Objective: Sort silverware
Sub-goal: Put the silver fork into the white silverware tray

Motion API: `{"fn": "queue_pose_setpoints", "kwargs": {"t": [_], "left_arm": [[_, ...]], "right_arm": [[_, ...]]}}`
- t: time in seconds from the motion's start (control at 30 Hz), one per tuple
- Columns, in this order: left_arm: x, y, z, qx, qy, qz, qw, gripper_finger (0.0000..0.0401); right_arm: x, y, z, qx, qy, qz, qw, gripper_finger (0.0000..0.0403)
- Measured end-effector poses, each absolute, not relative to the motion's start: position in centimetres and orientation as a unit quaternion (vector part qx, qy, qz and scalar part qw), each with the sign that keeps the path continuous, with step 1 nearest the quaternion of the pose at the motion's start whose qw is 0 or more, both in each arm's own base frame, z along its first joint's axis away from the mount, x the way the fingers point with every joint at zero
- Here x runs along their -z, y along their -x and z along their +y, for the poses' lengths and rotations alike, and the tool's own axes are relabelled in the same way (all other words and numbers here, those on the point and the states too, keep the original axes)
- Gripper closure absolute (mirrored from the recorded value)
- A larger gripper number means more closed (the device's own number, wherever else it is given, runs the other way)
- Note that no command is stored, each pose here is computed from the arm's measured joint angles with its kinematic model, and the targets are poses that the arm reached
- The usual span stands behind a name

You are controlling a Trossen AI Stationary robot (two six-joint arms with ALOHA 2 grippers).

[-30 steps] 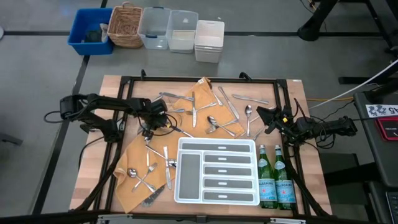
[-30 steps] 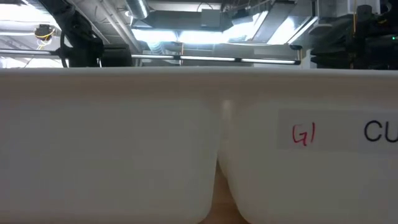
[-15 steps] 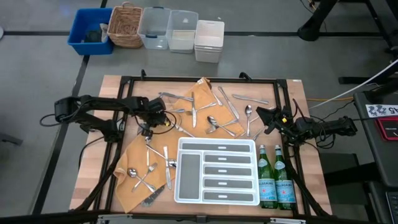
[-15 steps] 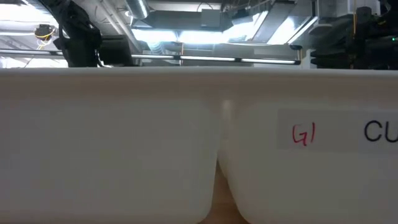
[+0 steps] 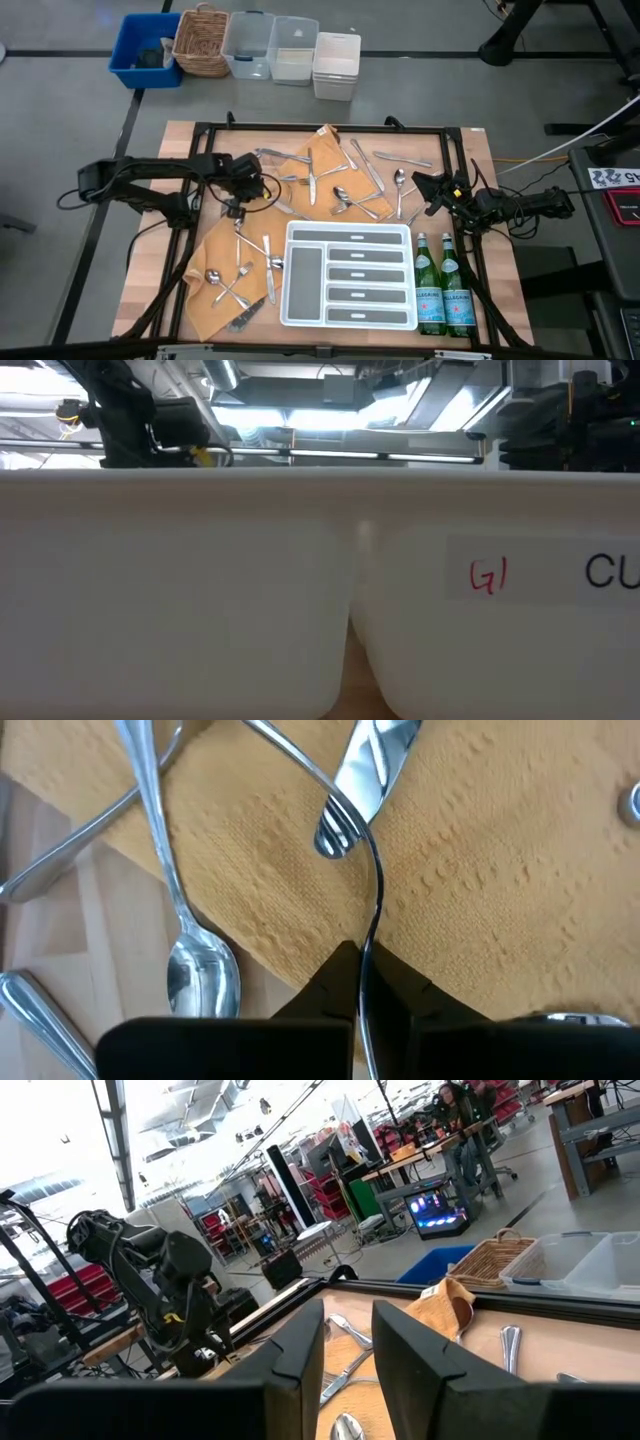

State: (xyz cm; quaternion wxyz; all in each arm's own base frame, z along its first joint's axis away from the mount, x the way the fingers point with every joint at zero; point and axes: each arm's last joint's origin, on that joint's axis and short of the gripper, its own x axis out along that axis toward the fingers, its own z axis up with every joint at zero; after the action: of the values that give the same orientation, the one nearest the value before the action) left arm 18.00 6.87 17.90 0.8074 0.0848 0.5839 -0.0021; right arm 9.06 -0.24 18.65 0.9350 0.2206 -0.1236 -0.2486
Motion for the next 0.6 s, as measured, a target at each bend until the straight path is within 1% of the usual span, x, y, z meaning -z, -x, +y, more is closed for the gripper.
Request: {"fn": "queue_pose_setpoints", "kwargs": {"t": [0.1, 0.3, 0.6], "left_arm": [[-17.99, -17.98, 6.83, -0.014, -0.057, 0.58, 0.813, 0.0397], [-17.95, -18.02, 6.69, -0.067, 0.059, 0.569, 0.818, 0.0395], [-17.94, -18.06, 6.69, -0.103, 0.112, 0.561, 0.814, 0.0399]], "right_arm": [[-18.65, -9.06, -0.24, 0.249, -0.221, -0.124, 0.935, 0.0314], [-18.65, -9.06, -0.24, 0.249, -0.221, -0.124, 0.935, 0.0314], [-18.65, -9.06, -0.24, 0.249, -0.221, -0.124, 0.935, 0.0314]]}}
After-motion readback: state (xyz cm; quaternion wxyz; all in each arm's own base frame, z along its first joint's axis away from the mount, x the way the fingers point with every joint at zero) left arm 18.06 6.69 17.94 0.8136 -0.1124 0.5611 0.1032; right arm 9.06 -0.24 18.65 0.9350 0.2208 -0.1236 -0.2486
